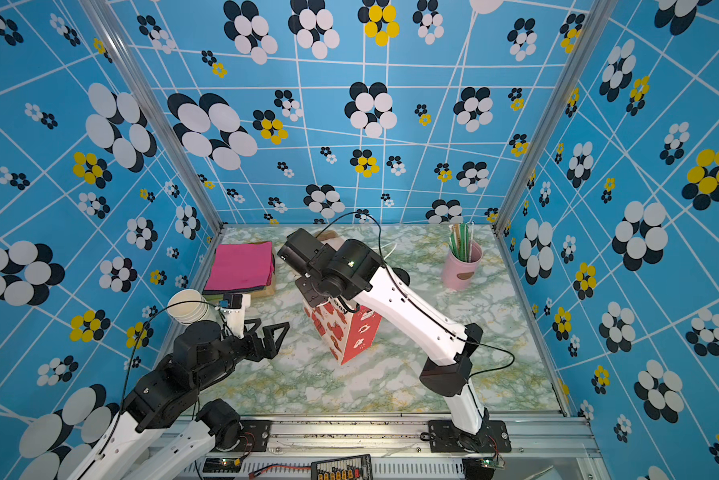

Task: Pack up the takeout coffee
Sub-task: 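Lift the red-printed gift bag by its handle and carry it toward the cups, then grip the bag rim with the left gripper while the right releases the handle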

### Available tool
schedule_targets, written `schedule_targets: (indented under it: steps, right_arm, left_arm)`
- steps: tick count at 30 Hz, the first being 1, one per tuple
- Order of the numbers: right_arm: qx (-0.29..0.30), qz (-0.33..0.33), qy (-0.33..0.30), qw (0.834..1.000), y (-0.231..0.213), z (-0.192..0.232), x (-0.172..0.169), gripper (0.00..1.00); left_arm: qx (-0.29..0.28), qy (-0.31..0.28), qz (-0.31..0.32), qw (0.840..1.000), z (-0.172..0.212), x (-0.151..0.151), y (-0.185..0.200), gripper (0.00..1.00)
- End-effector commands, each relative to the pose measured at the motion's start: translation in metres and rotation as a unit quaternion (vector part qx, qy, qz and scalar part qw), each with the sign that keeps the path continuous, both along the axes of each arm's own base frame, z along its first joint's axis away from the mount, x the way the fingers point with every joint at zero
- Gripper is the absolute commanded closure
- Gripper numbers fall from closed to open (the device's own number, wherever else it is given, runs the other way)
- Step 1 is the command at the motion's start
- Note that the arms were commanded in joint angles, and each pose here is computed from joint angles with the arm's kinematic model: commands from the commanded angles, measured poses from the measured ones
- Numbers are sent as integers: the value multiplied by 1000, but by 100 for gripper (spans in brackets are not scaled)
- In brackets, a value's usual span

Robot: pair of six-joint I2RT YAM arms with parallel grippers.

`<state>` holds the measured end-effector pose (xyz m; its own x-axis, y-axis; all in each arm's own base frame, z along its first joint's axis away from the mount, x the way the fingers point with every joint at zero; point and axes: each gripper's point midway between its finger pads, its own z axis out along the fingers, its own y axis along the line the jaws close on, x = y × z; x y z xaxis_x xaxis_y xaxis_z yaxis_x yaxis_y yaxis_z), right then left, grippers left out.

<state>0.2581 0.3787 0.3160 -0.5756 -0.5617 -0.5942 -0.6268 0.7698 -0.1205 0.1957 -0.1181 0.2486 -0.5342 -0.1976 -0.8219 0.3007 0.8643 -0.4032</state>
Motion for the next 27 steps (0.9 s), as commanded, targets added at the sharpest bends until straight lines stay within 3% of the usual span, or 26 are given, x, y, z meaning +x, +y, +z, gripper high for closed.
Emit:
schedule_targets:
  steps: [1,5,9,18,27]
  right_arm:
    - [4,4,26,1000,13,-12,-13,100]
    - [-6,25,41,999,36,-32,-27,100]
    - [-5,45,58,997,52,-45,-39,92]
    - [9,70,84,994,66,-51,-54,60]
    - [61,93,31,993,56,6,-54,30]
  left_arm:
    - [7,-14,62,998,6,-2,27,1]
    - [10,-31,90,995,11,-5,42,1]
    - [18,-34,93,995,15,-6,45,1]
    - [20,-48,97,994,27,-6,48,1]
    - [31,-58,74,995,46,-3,40,1]
